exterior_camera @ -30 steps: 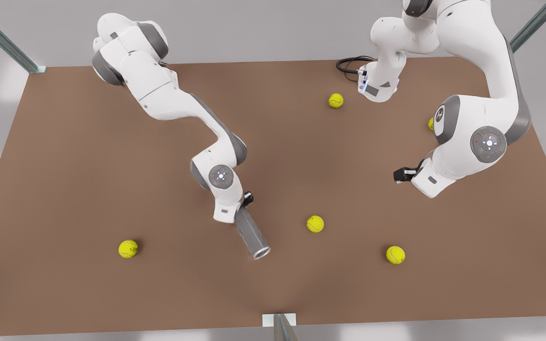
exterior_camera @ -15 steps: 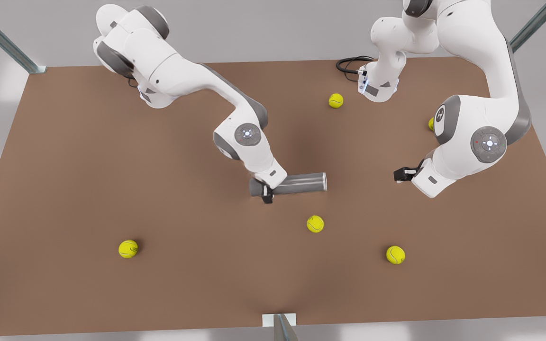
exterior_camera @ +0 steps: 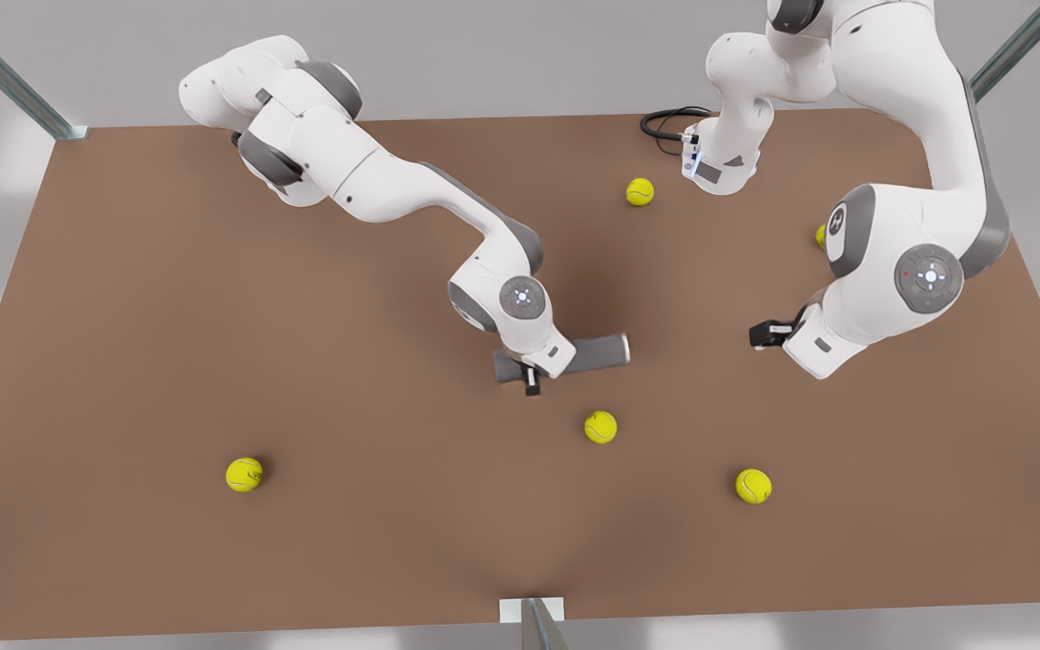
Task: Put the tennis tube upright
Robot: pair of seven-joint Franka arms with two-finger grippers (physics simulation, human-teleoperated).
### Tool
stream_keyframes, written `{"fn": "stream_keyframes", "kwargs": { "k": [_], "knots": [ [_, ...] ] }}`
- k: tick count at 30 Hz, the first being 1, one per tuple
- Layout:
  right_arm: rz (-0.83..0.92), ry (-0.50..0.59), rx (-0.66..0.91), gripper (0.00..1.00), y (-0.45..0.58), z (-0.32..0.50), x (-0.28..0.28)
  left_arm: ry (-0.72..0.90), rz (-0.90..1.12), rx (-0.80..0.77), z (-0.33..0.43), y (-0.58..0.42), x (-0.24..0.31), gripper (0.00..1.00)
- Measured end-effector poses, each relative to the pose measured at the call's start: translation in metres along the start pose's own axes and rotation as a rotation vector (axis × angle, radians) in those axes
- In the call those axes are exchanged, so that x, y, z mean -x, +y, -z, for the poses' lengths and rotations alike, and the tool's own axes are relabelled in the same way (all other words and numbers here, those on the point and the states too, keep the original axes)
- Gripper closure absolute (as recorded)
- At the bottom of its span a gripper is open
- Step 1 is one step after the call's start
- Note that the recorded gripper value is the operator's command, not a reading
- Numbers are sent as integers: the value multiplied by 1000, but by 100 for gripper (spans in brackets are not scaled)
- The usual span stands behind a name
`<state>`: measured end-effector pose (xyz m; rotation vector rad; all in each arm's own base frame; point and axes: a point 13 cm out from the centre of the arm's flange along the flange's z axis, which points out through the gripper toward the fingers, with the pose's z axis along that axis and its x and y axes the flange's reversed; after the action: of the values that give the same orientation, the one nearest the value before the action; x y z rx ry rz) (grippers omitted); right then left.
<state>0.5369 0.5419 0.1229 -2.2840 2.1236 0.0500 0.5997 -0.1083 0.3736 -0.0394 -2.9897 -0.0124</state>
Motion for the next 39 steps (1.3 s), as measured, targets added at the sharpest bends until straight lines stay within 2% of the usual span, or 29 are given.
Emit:
{"fn": "stream_keyframes", "kwargs": {
  "k": [1,4,5,11,13,14,15,16,19,20,22,25,29,34,39],
  "knots": [
    [-19,7,7,36,3,-4,-1,1,1,-2,-1,-1,1,0],
    [-87,19,15,33,7,-8,-3,18,4,-8,-13,-3,-2,0],
    [-114,20,17,0,8,-9,-3,22,5,-10,-18,-4,-2,0],
    [-243,28,4,0,12,-6,2,34,29,-94,-45,-27,1,0],
    [-268,31,-38,0,1,5,-1,52,68,-248,-57,-62,10,0],
    [-315,23,-63,0,-22,19,-21,71,97,-348,-66,-85,17,0],
    [-380,1,-77,0,-52,35,-49,89,126,-435,-76,-106,29,0],
    [-483,-26,-70,0,-91,52,-102,110,153,-511,-88,-124,40,0],
    [-836,-92,-55,0,-184,130,-353,163,214,-645,-133,-142,67,0],
    [-921,-99,-75,0,-185,179,-413,174,227,-673,-148,-141,74,0],
    [-1057,-87,-113,0,-156,272,-477,182,247,-723,-171,-137,89,0],
    [-1153,-35,-136,0,-99,350,-484,196,255,-801,-190,-138,97,0],
    [-1311,78,-74,0,-34,335,-510,214,226,-891,-198,-146,96,0],
    [-1480,45,-37,0,-24,326,-546,233,141,-959,-169,-182,54,0],
    [-1548,25,-29,0,-34,321,-543,229,96,-971,-188,-206,39,0]
  ]
}}
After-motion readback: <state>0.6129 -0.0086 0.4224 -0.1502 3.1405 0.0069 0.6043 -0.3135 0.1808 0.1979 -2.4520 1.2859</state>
